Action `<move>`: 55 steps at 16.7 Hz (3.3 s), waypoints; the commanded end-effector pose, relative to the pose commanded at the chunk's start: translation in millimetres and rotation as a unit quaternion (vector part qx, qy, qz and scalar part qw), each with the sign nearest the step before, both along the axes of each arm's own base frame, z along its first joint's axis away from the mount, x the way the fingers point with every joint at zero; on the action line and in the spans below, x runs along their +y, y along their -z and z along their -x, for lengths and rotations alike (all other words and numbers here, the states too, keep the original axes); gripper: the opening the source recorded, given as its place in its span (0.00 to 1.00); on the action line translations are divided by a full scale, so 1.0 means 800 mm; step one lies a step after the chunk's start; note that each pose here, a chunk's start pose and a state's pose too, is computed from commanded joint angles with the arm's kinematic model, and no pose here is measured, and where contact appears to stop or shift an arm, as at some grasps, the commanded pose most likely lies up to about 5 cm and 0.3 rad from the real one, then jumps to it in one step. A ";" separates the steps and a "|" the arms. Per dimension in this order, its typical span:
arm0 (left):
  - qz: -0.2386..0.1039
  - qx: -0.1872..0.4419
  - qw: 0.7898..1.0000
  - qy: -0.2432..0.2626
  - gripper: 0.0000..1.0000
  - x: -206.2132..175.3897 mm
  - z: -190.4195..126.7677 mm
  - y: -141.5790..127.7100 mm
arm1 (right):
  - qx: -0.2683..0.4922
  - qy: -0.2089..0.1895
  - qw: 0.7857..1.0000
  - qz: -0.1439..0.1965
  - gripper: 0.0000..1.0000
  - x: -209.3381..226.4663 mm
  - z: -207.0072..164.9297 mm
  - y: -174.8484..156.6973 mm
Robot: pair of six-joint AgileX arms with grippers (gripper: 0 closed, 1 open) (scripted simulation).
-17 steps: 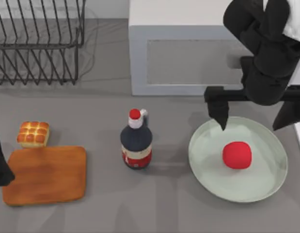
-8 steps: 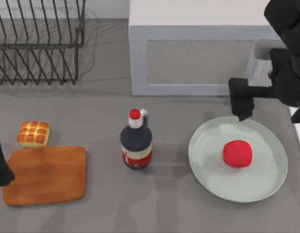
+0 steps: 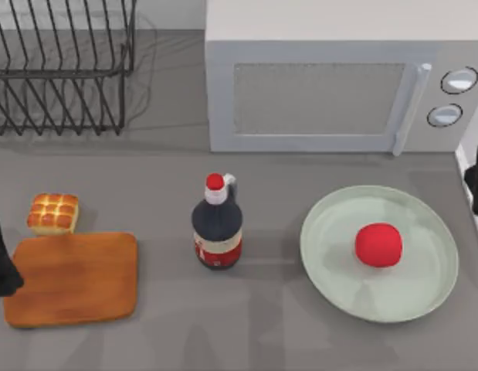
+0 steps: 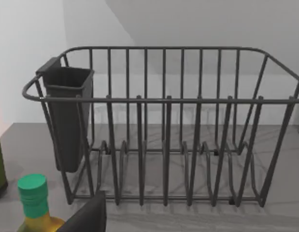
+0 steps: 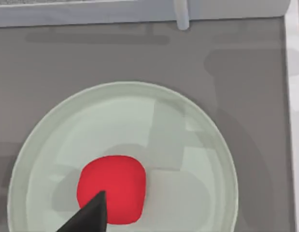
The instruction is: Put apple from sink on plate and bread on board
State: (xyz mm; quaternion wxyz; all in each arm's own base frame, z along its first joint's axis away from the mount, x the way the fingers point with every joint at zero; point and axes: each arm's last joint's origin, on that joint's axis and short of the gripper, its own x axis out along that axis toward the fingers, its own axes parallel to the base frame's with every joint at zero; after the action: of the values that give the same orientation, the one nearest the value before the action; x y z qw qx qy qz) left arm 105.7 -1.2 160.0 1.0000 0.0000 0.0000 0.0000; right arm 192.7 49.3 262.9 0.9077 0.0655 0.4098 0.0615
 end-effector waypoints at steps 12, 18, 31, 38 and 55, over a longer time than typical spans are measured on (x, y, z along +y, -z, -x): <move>0.000 0.000 1.000 0.000 1.00 0.000 0.000 0.000 | -0.394 0.058 0.915 0.059 1.00 -0.062 0.108 0.123; 0.000 0.000 1.000 0.000 1.00 0.000 0.000 0.000 | -0.410 0.062 0.908 0.066 1.00 -0.063 0.109 0.129; 0.002 0.229 0.973 0.014 1.00 -0.005 -0.048 -0.076 | -0.410 0.062 0.908 0.066 1.00 -0.063 0.109 0.129; -0.005 0.470 0.883 0.024 1.00 -0.017 -0.169 -0.103 | -0.410 0.062 0.908 0.066 1.00 -0.063 0.109 0.129; -0.023 0.707 0.707 0.023 1.00 -0.041 -0.325 -0.015 | -0.410 0.062 0.908 0.066 1.00 -0.063 0.109 0.129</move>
State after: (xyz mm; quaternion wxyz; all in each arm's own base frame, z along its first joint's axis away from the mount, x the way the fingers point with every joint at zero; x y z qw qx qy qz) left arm 365.7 -34.0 172.2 0.7067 0.0230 0.7068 -0.0232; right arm 105.7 -1.2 160.0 1.0000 0.0000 0.0000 0.0000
